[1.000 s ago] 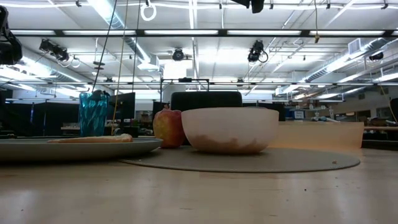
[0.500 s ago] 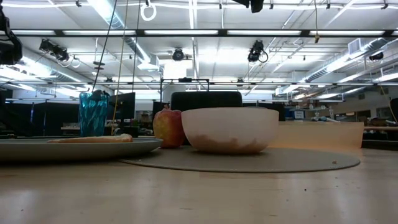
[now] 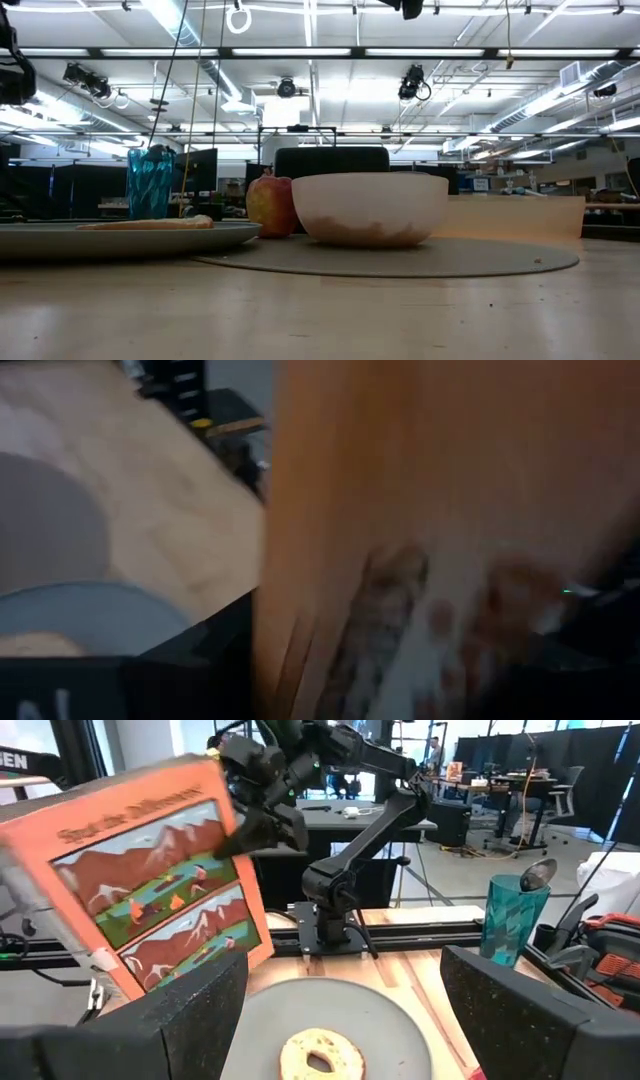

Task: Arrange a breakfast setting
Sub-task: Pour the cereal from the cereal box into the orange bowl

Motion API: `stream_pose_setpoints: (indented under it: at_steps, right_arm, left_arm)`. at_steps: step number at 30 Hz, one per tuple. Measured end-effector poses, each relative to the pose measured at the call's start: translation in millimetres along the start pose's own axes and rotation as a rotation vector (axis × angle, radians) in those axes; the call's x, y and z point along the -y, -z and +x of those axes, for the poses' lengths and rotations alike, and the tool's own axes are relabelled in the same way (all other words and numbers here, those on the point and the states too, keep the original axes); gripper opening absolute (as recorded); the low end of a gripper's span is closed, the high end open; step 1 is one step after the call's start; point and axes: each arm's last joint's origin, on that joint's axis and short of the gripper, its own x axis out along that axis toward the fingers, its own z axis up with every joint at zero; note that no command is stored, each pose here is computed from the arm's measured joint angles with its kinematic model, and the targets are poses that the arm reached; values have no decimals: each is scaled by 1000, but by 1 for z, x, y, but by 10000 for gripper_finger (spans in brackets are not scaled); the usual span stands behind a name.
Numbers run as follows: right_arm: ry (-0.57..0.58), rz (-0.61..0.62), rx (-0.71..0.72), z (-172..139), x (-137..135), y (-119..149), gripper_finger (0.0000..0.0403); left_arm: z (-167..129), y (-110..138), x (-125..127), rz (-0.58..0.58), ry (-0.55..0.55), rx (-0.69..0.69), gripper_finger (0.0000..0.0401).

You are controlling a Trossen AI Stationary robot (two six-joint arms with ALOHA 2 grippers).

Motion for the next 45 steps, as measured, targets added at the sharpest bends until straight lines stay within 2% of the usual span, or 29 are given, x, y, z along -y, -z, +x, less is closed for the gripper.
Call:
stream_pose_setpoints:
  at_steps: [9,17,20,23,33,45]
  right_arm:
    - [-4,-6,-19,0,-1,2,339]
    - [-4,-6,-19,0,-1,2,339]
    - [-3,-6,-19,0,-1,2,339]
    - [-2,-6,-19,0,0,2,339]
    - [-2,9,-19,0,0,2,339]
    - [-16,10,-19,0,-1,2,339]
  left_arm:
    - [11,9,-2,97,-31,11,242]
    - [10,8,-2,79,-36,15,162]
    - [7,3,-1,66,-31,33,155]
    - [3,-2,-1,83,-34,55,171]
    - [2,-4,-1,159,-66,69,269]
    - [-20,-28,4,188,-51,161,277]
